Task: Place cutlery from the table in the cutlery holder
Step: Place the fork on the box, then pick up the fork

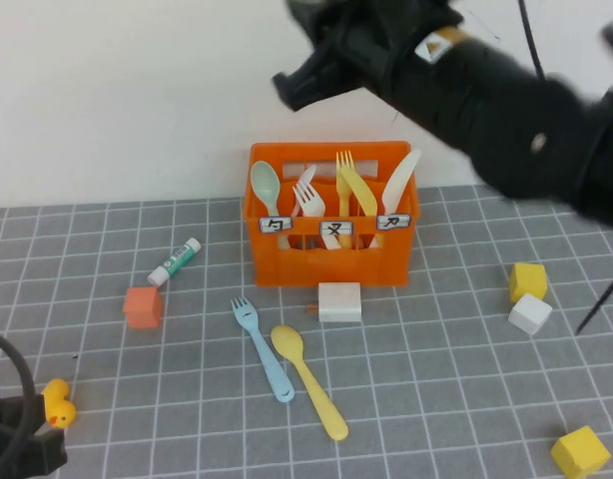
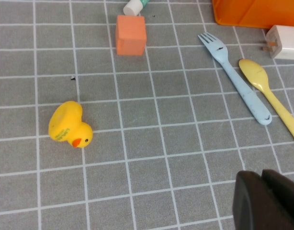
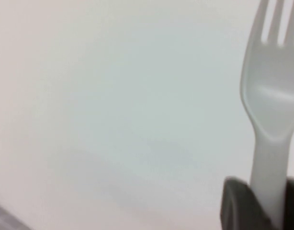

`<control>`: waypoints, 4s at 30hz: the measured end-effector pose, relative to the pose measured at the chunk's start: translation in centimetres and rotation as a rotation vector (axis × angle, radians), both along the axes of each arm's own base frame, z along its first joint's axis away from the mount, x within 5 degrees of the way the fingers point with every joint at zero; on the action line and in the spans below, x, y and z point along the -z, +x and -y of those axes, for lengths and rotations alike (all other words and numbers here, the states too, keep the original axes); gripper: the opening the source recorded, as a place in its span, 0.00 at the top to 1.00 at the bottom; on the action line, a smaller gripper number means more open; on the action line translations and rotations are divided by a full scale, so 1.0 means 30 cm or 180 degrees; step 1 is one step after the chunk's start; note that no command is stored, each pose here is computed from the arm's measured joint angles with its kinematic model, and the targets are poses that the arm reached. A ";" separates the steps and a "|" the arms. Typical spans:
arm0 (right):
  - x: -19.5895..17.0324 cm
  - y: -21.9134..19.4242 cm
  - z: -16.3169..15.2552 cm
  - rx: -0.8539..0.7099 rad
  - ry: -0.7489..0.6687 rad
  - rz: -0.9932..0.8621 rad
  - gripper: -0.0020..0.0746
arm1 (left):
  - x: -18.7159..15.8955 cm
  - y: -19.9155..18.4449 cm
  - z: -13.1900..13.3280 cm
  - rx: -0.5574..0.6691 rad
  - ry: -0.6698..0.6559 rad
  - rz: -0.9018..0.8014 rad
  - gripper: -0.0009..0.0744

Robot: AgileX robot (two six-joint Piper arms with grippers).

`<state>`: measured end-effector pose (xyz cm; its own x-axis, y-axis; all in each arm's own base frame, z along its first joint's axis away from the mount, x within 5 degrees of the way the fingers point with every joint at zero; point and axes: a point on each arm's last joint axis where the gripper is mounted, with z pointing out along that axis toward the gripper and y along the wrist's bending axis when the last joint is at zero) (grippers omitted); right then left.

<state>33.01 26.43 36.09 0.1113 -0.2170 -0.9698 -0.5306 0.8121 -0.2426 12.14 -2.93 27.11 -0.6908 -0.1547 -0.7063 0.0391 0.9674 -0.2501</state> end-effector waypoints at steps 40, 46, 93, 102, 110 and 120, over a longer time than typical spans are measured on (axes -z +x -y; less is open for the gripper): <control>0.636 0.179 -0.062 0.0598 0.0029 -0.0284 0.79 | -0.001 0.000 0.004 0.0139 0.0091 0.0041 0.99; 0.678 0.208 -0.029 0.0672 0.0078 -0.0462 0.77 | -0.001 0.000 0.005 0.0142 0.0075 0.0039 0.99; 0.507 -0.350 0.227 -0.0838 -0.1919 -0.2716 0.98 | 0.316 0.529 0.289 0.0428 -0.0670 -0.1101 0.99; 0.596 -0.340 0.181 -0.1098 -0.2040 -0.3326 0.98 | 0.459 0.642 0.326 0.0347 -0.0498 -0.1309 0.99; 0.599 -0.216 0.051 -0.1396 -0.1793 -0.3021 0.85 | 0.442 0.677 0.315 0.0072 -0.0525 -0.1063 0.99; 0.436 -0.241 0.033 -0.1694 -0.1580 -0.3028 0.81 | 0.381 0.742 0.362 0.0393 -0.0616 -0.1021 0.52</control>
<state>25.77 25.44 23.01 -0.4158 -0.7352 -0.5354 -0.9083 0.3650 0.2043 34.41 -13.80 15.69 -0.8935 -0.1659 -0.4173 0.0423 0.8941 -0.4459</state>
